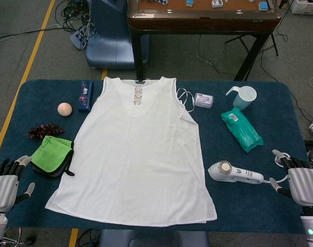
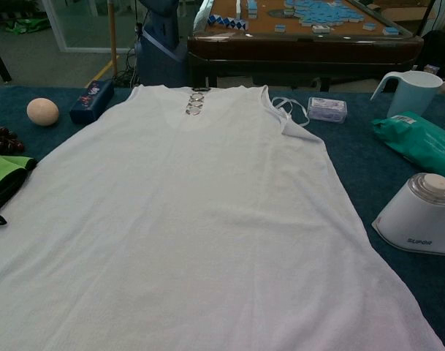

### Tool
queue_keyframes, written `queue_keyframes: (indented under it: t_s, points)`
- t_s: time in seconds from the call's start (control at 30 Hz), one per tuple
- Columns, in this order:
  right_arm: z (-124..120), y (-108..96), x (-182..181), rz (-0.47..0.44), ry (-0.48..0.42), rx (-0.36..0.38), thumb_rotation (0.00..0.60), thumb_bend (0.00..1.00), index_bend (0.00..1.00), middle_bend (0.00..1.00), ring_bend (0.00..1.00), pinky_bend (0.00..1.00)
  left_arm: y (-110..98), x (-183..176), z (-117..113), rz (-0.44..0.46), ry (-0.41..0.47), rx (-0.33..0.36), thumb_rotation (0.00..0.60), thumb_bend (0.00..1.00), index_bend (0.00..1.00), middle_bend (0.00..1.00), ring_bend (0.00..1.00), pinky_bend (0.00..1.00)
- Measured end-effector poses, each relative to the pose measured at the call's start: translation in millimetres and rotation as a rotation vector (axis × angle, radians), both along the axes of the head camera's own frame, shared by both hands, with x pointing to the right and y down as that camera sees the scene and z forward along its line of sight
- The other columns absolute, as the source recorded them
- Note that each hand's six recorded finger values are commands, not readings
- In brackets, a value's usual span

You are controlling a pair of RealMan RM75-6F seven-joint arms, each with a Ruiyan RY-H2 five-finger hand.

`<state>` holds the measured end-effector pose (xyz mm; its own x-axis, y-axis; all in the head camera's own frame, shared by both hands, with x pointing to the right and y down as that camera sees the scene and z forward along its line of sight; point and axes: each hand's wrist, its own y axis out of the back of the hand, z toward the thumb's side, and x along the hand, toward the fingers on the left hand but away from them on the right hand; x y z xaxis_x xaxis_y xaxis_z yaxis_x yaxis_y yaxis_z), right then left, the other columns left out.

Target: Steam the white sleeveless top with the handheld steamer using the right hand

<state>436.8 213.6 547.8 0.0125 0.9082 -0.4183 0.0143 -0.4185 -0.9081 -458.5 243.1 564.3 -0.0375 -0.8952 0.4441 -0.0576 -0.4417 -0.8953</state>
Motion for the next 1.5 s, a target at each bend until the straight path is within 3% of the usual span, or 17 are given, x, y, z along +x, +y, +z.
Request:
queue_keyframes:
  t_s: [0.47, 0.7, 0.93, 1.5]
  points:
    - [-5, -2, -6, -0.019, 0.003, -0.007, 0.600, 0.25, 0.19, 0.37, 0.31, 0.35, 0, 1, -1, 0.011, 0.004, -0.002, 0.600, 0.29, 0.13, 0.14, 0.15, 0.05]
    - [0, -2, -9, -0.027, 0.040, -0.013, 0.600, 0.23, 0.31, 0.37, 0.31, 0.35, 2, 4, 0, 0.018, 0.013, -0.012, 0.600, 0.29, 0.13, 0.14, 0.15, 0.05]
    - [20, -1, -12, -0.006, 0.076, -0.054, 0.600, 0.22, 0.33, 0.37, 0.30, 0.35, 5, 3, 1, 0.015, 0.011, -0.021, 0.600, 0.29, 0.13, 0.14, 0.15, 0.05]
    - [71, -4, -31, -0.028, 0.055, -0.210, 0.600, 0.22, 0.35, 0.37, 0.30, 0.35, 8, 2, 0, 0.025, 0.022, -0.032, 0.600, 0.29, 0.13, 0.14, 0.15, 0.05]
